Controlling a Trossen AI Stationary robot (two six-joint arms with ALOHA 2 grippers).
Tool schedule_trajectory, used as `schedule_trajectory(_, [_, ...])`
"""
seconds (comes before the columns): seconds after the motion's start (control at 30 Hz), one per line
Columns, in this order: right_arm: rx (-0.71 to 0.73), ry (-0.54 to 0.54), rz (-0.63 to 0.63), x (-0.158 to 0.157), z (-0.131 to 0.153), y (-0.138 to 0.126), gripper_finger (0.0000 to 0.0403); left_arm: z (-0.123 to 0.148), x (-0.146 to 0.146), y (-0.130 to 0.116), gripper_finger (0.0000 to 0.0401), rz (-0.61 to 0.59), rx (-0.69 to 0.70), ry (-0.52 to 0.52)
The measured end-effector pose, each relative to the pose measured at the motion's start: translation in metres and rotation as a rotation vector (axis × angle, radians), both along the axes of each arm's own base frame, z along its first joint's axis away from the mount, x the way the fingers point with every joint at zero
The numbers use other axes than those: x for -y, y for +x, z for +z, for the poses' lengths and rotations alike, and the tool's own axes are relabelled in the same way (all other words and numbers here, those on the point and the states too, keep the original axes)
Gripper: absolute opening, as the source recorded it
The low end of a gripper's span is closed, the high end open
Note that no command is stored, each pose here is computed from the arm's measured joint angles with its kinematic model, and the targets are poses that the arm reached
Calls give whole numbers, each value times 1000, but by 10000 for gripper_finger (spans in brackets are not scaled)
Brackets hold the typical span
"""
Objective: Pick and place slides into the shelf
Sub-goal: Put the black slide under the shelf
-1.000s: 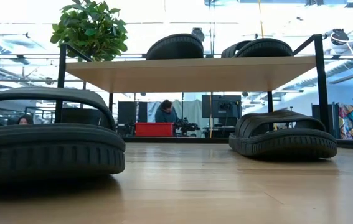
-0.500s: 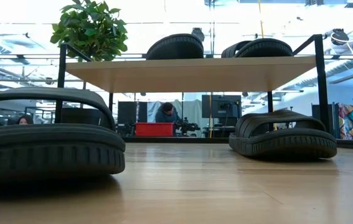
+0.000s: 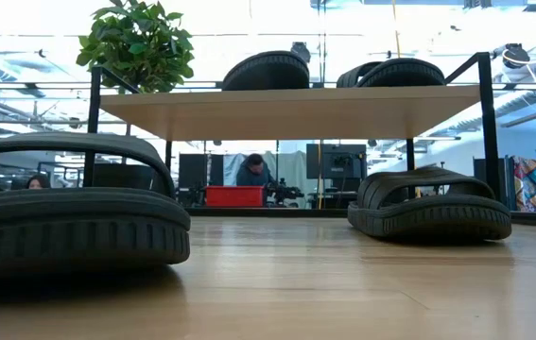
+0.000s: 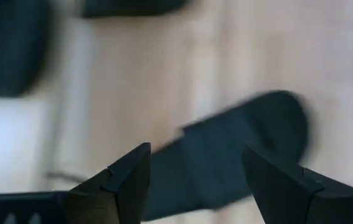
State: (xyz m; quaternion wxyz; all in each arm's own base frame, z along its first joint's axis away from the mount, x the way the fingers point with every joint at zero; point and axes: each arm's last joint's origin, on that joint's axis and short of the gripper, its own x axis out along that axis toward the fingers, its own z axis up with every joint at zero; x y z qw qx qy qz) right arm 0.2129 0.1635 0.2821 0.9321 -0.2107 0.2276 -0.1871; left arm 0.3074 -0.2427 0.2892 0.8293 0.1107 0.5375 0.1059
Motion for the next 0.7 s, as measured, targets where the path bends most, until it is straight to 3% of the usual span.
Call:
schedule_trajectory(0.2, [9, 3, 1, 0, 1, 1, 0, -14, -19, 18, 245, -120, -73, -321])
schedule_trajectory(0.37, [10, 1, 4, 0, 1, 2, 0, -29, -36, 13, 246, 57, -175, -363])
schedule_trajectory(0.7, [10, 1, 4, 0, 1, 2, 0, -54, -43, 5, 246, 102, -310, -396])
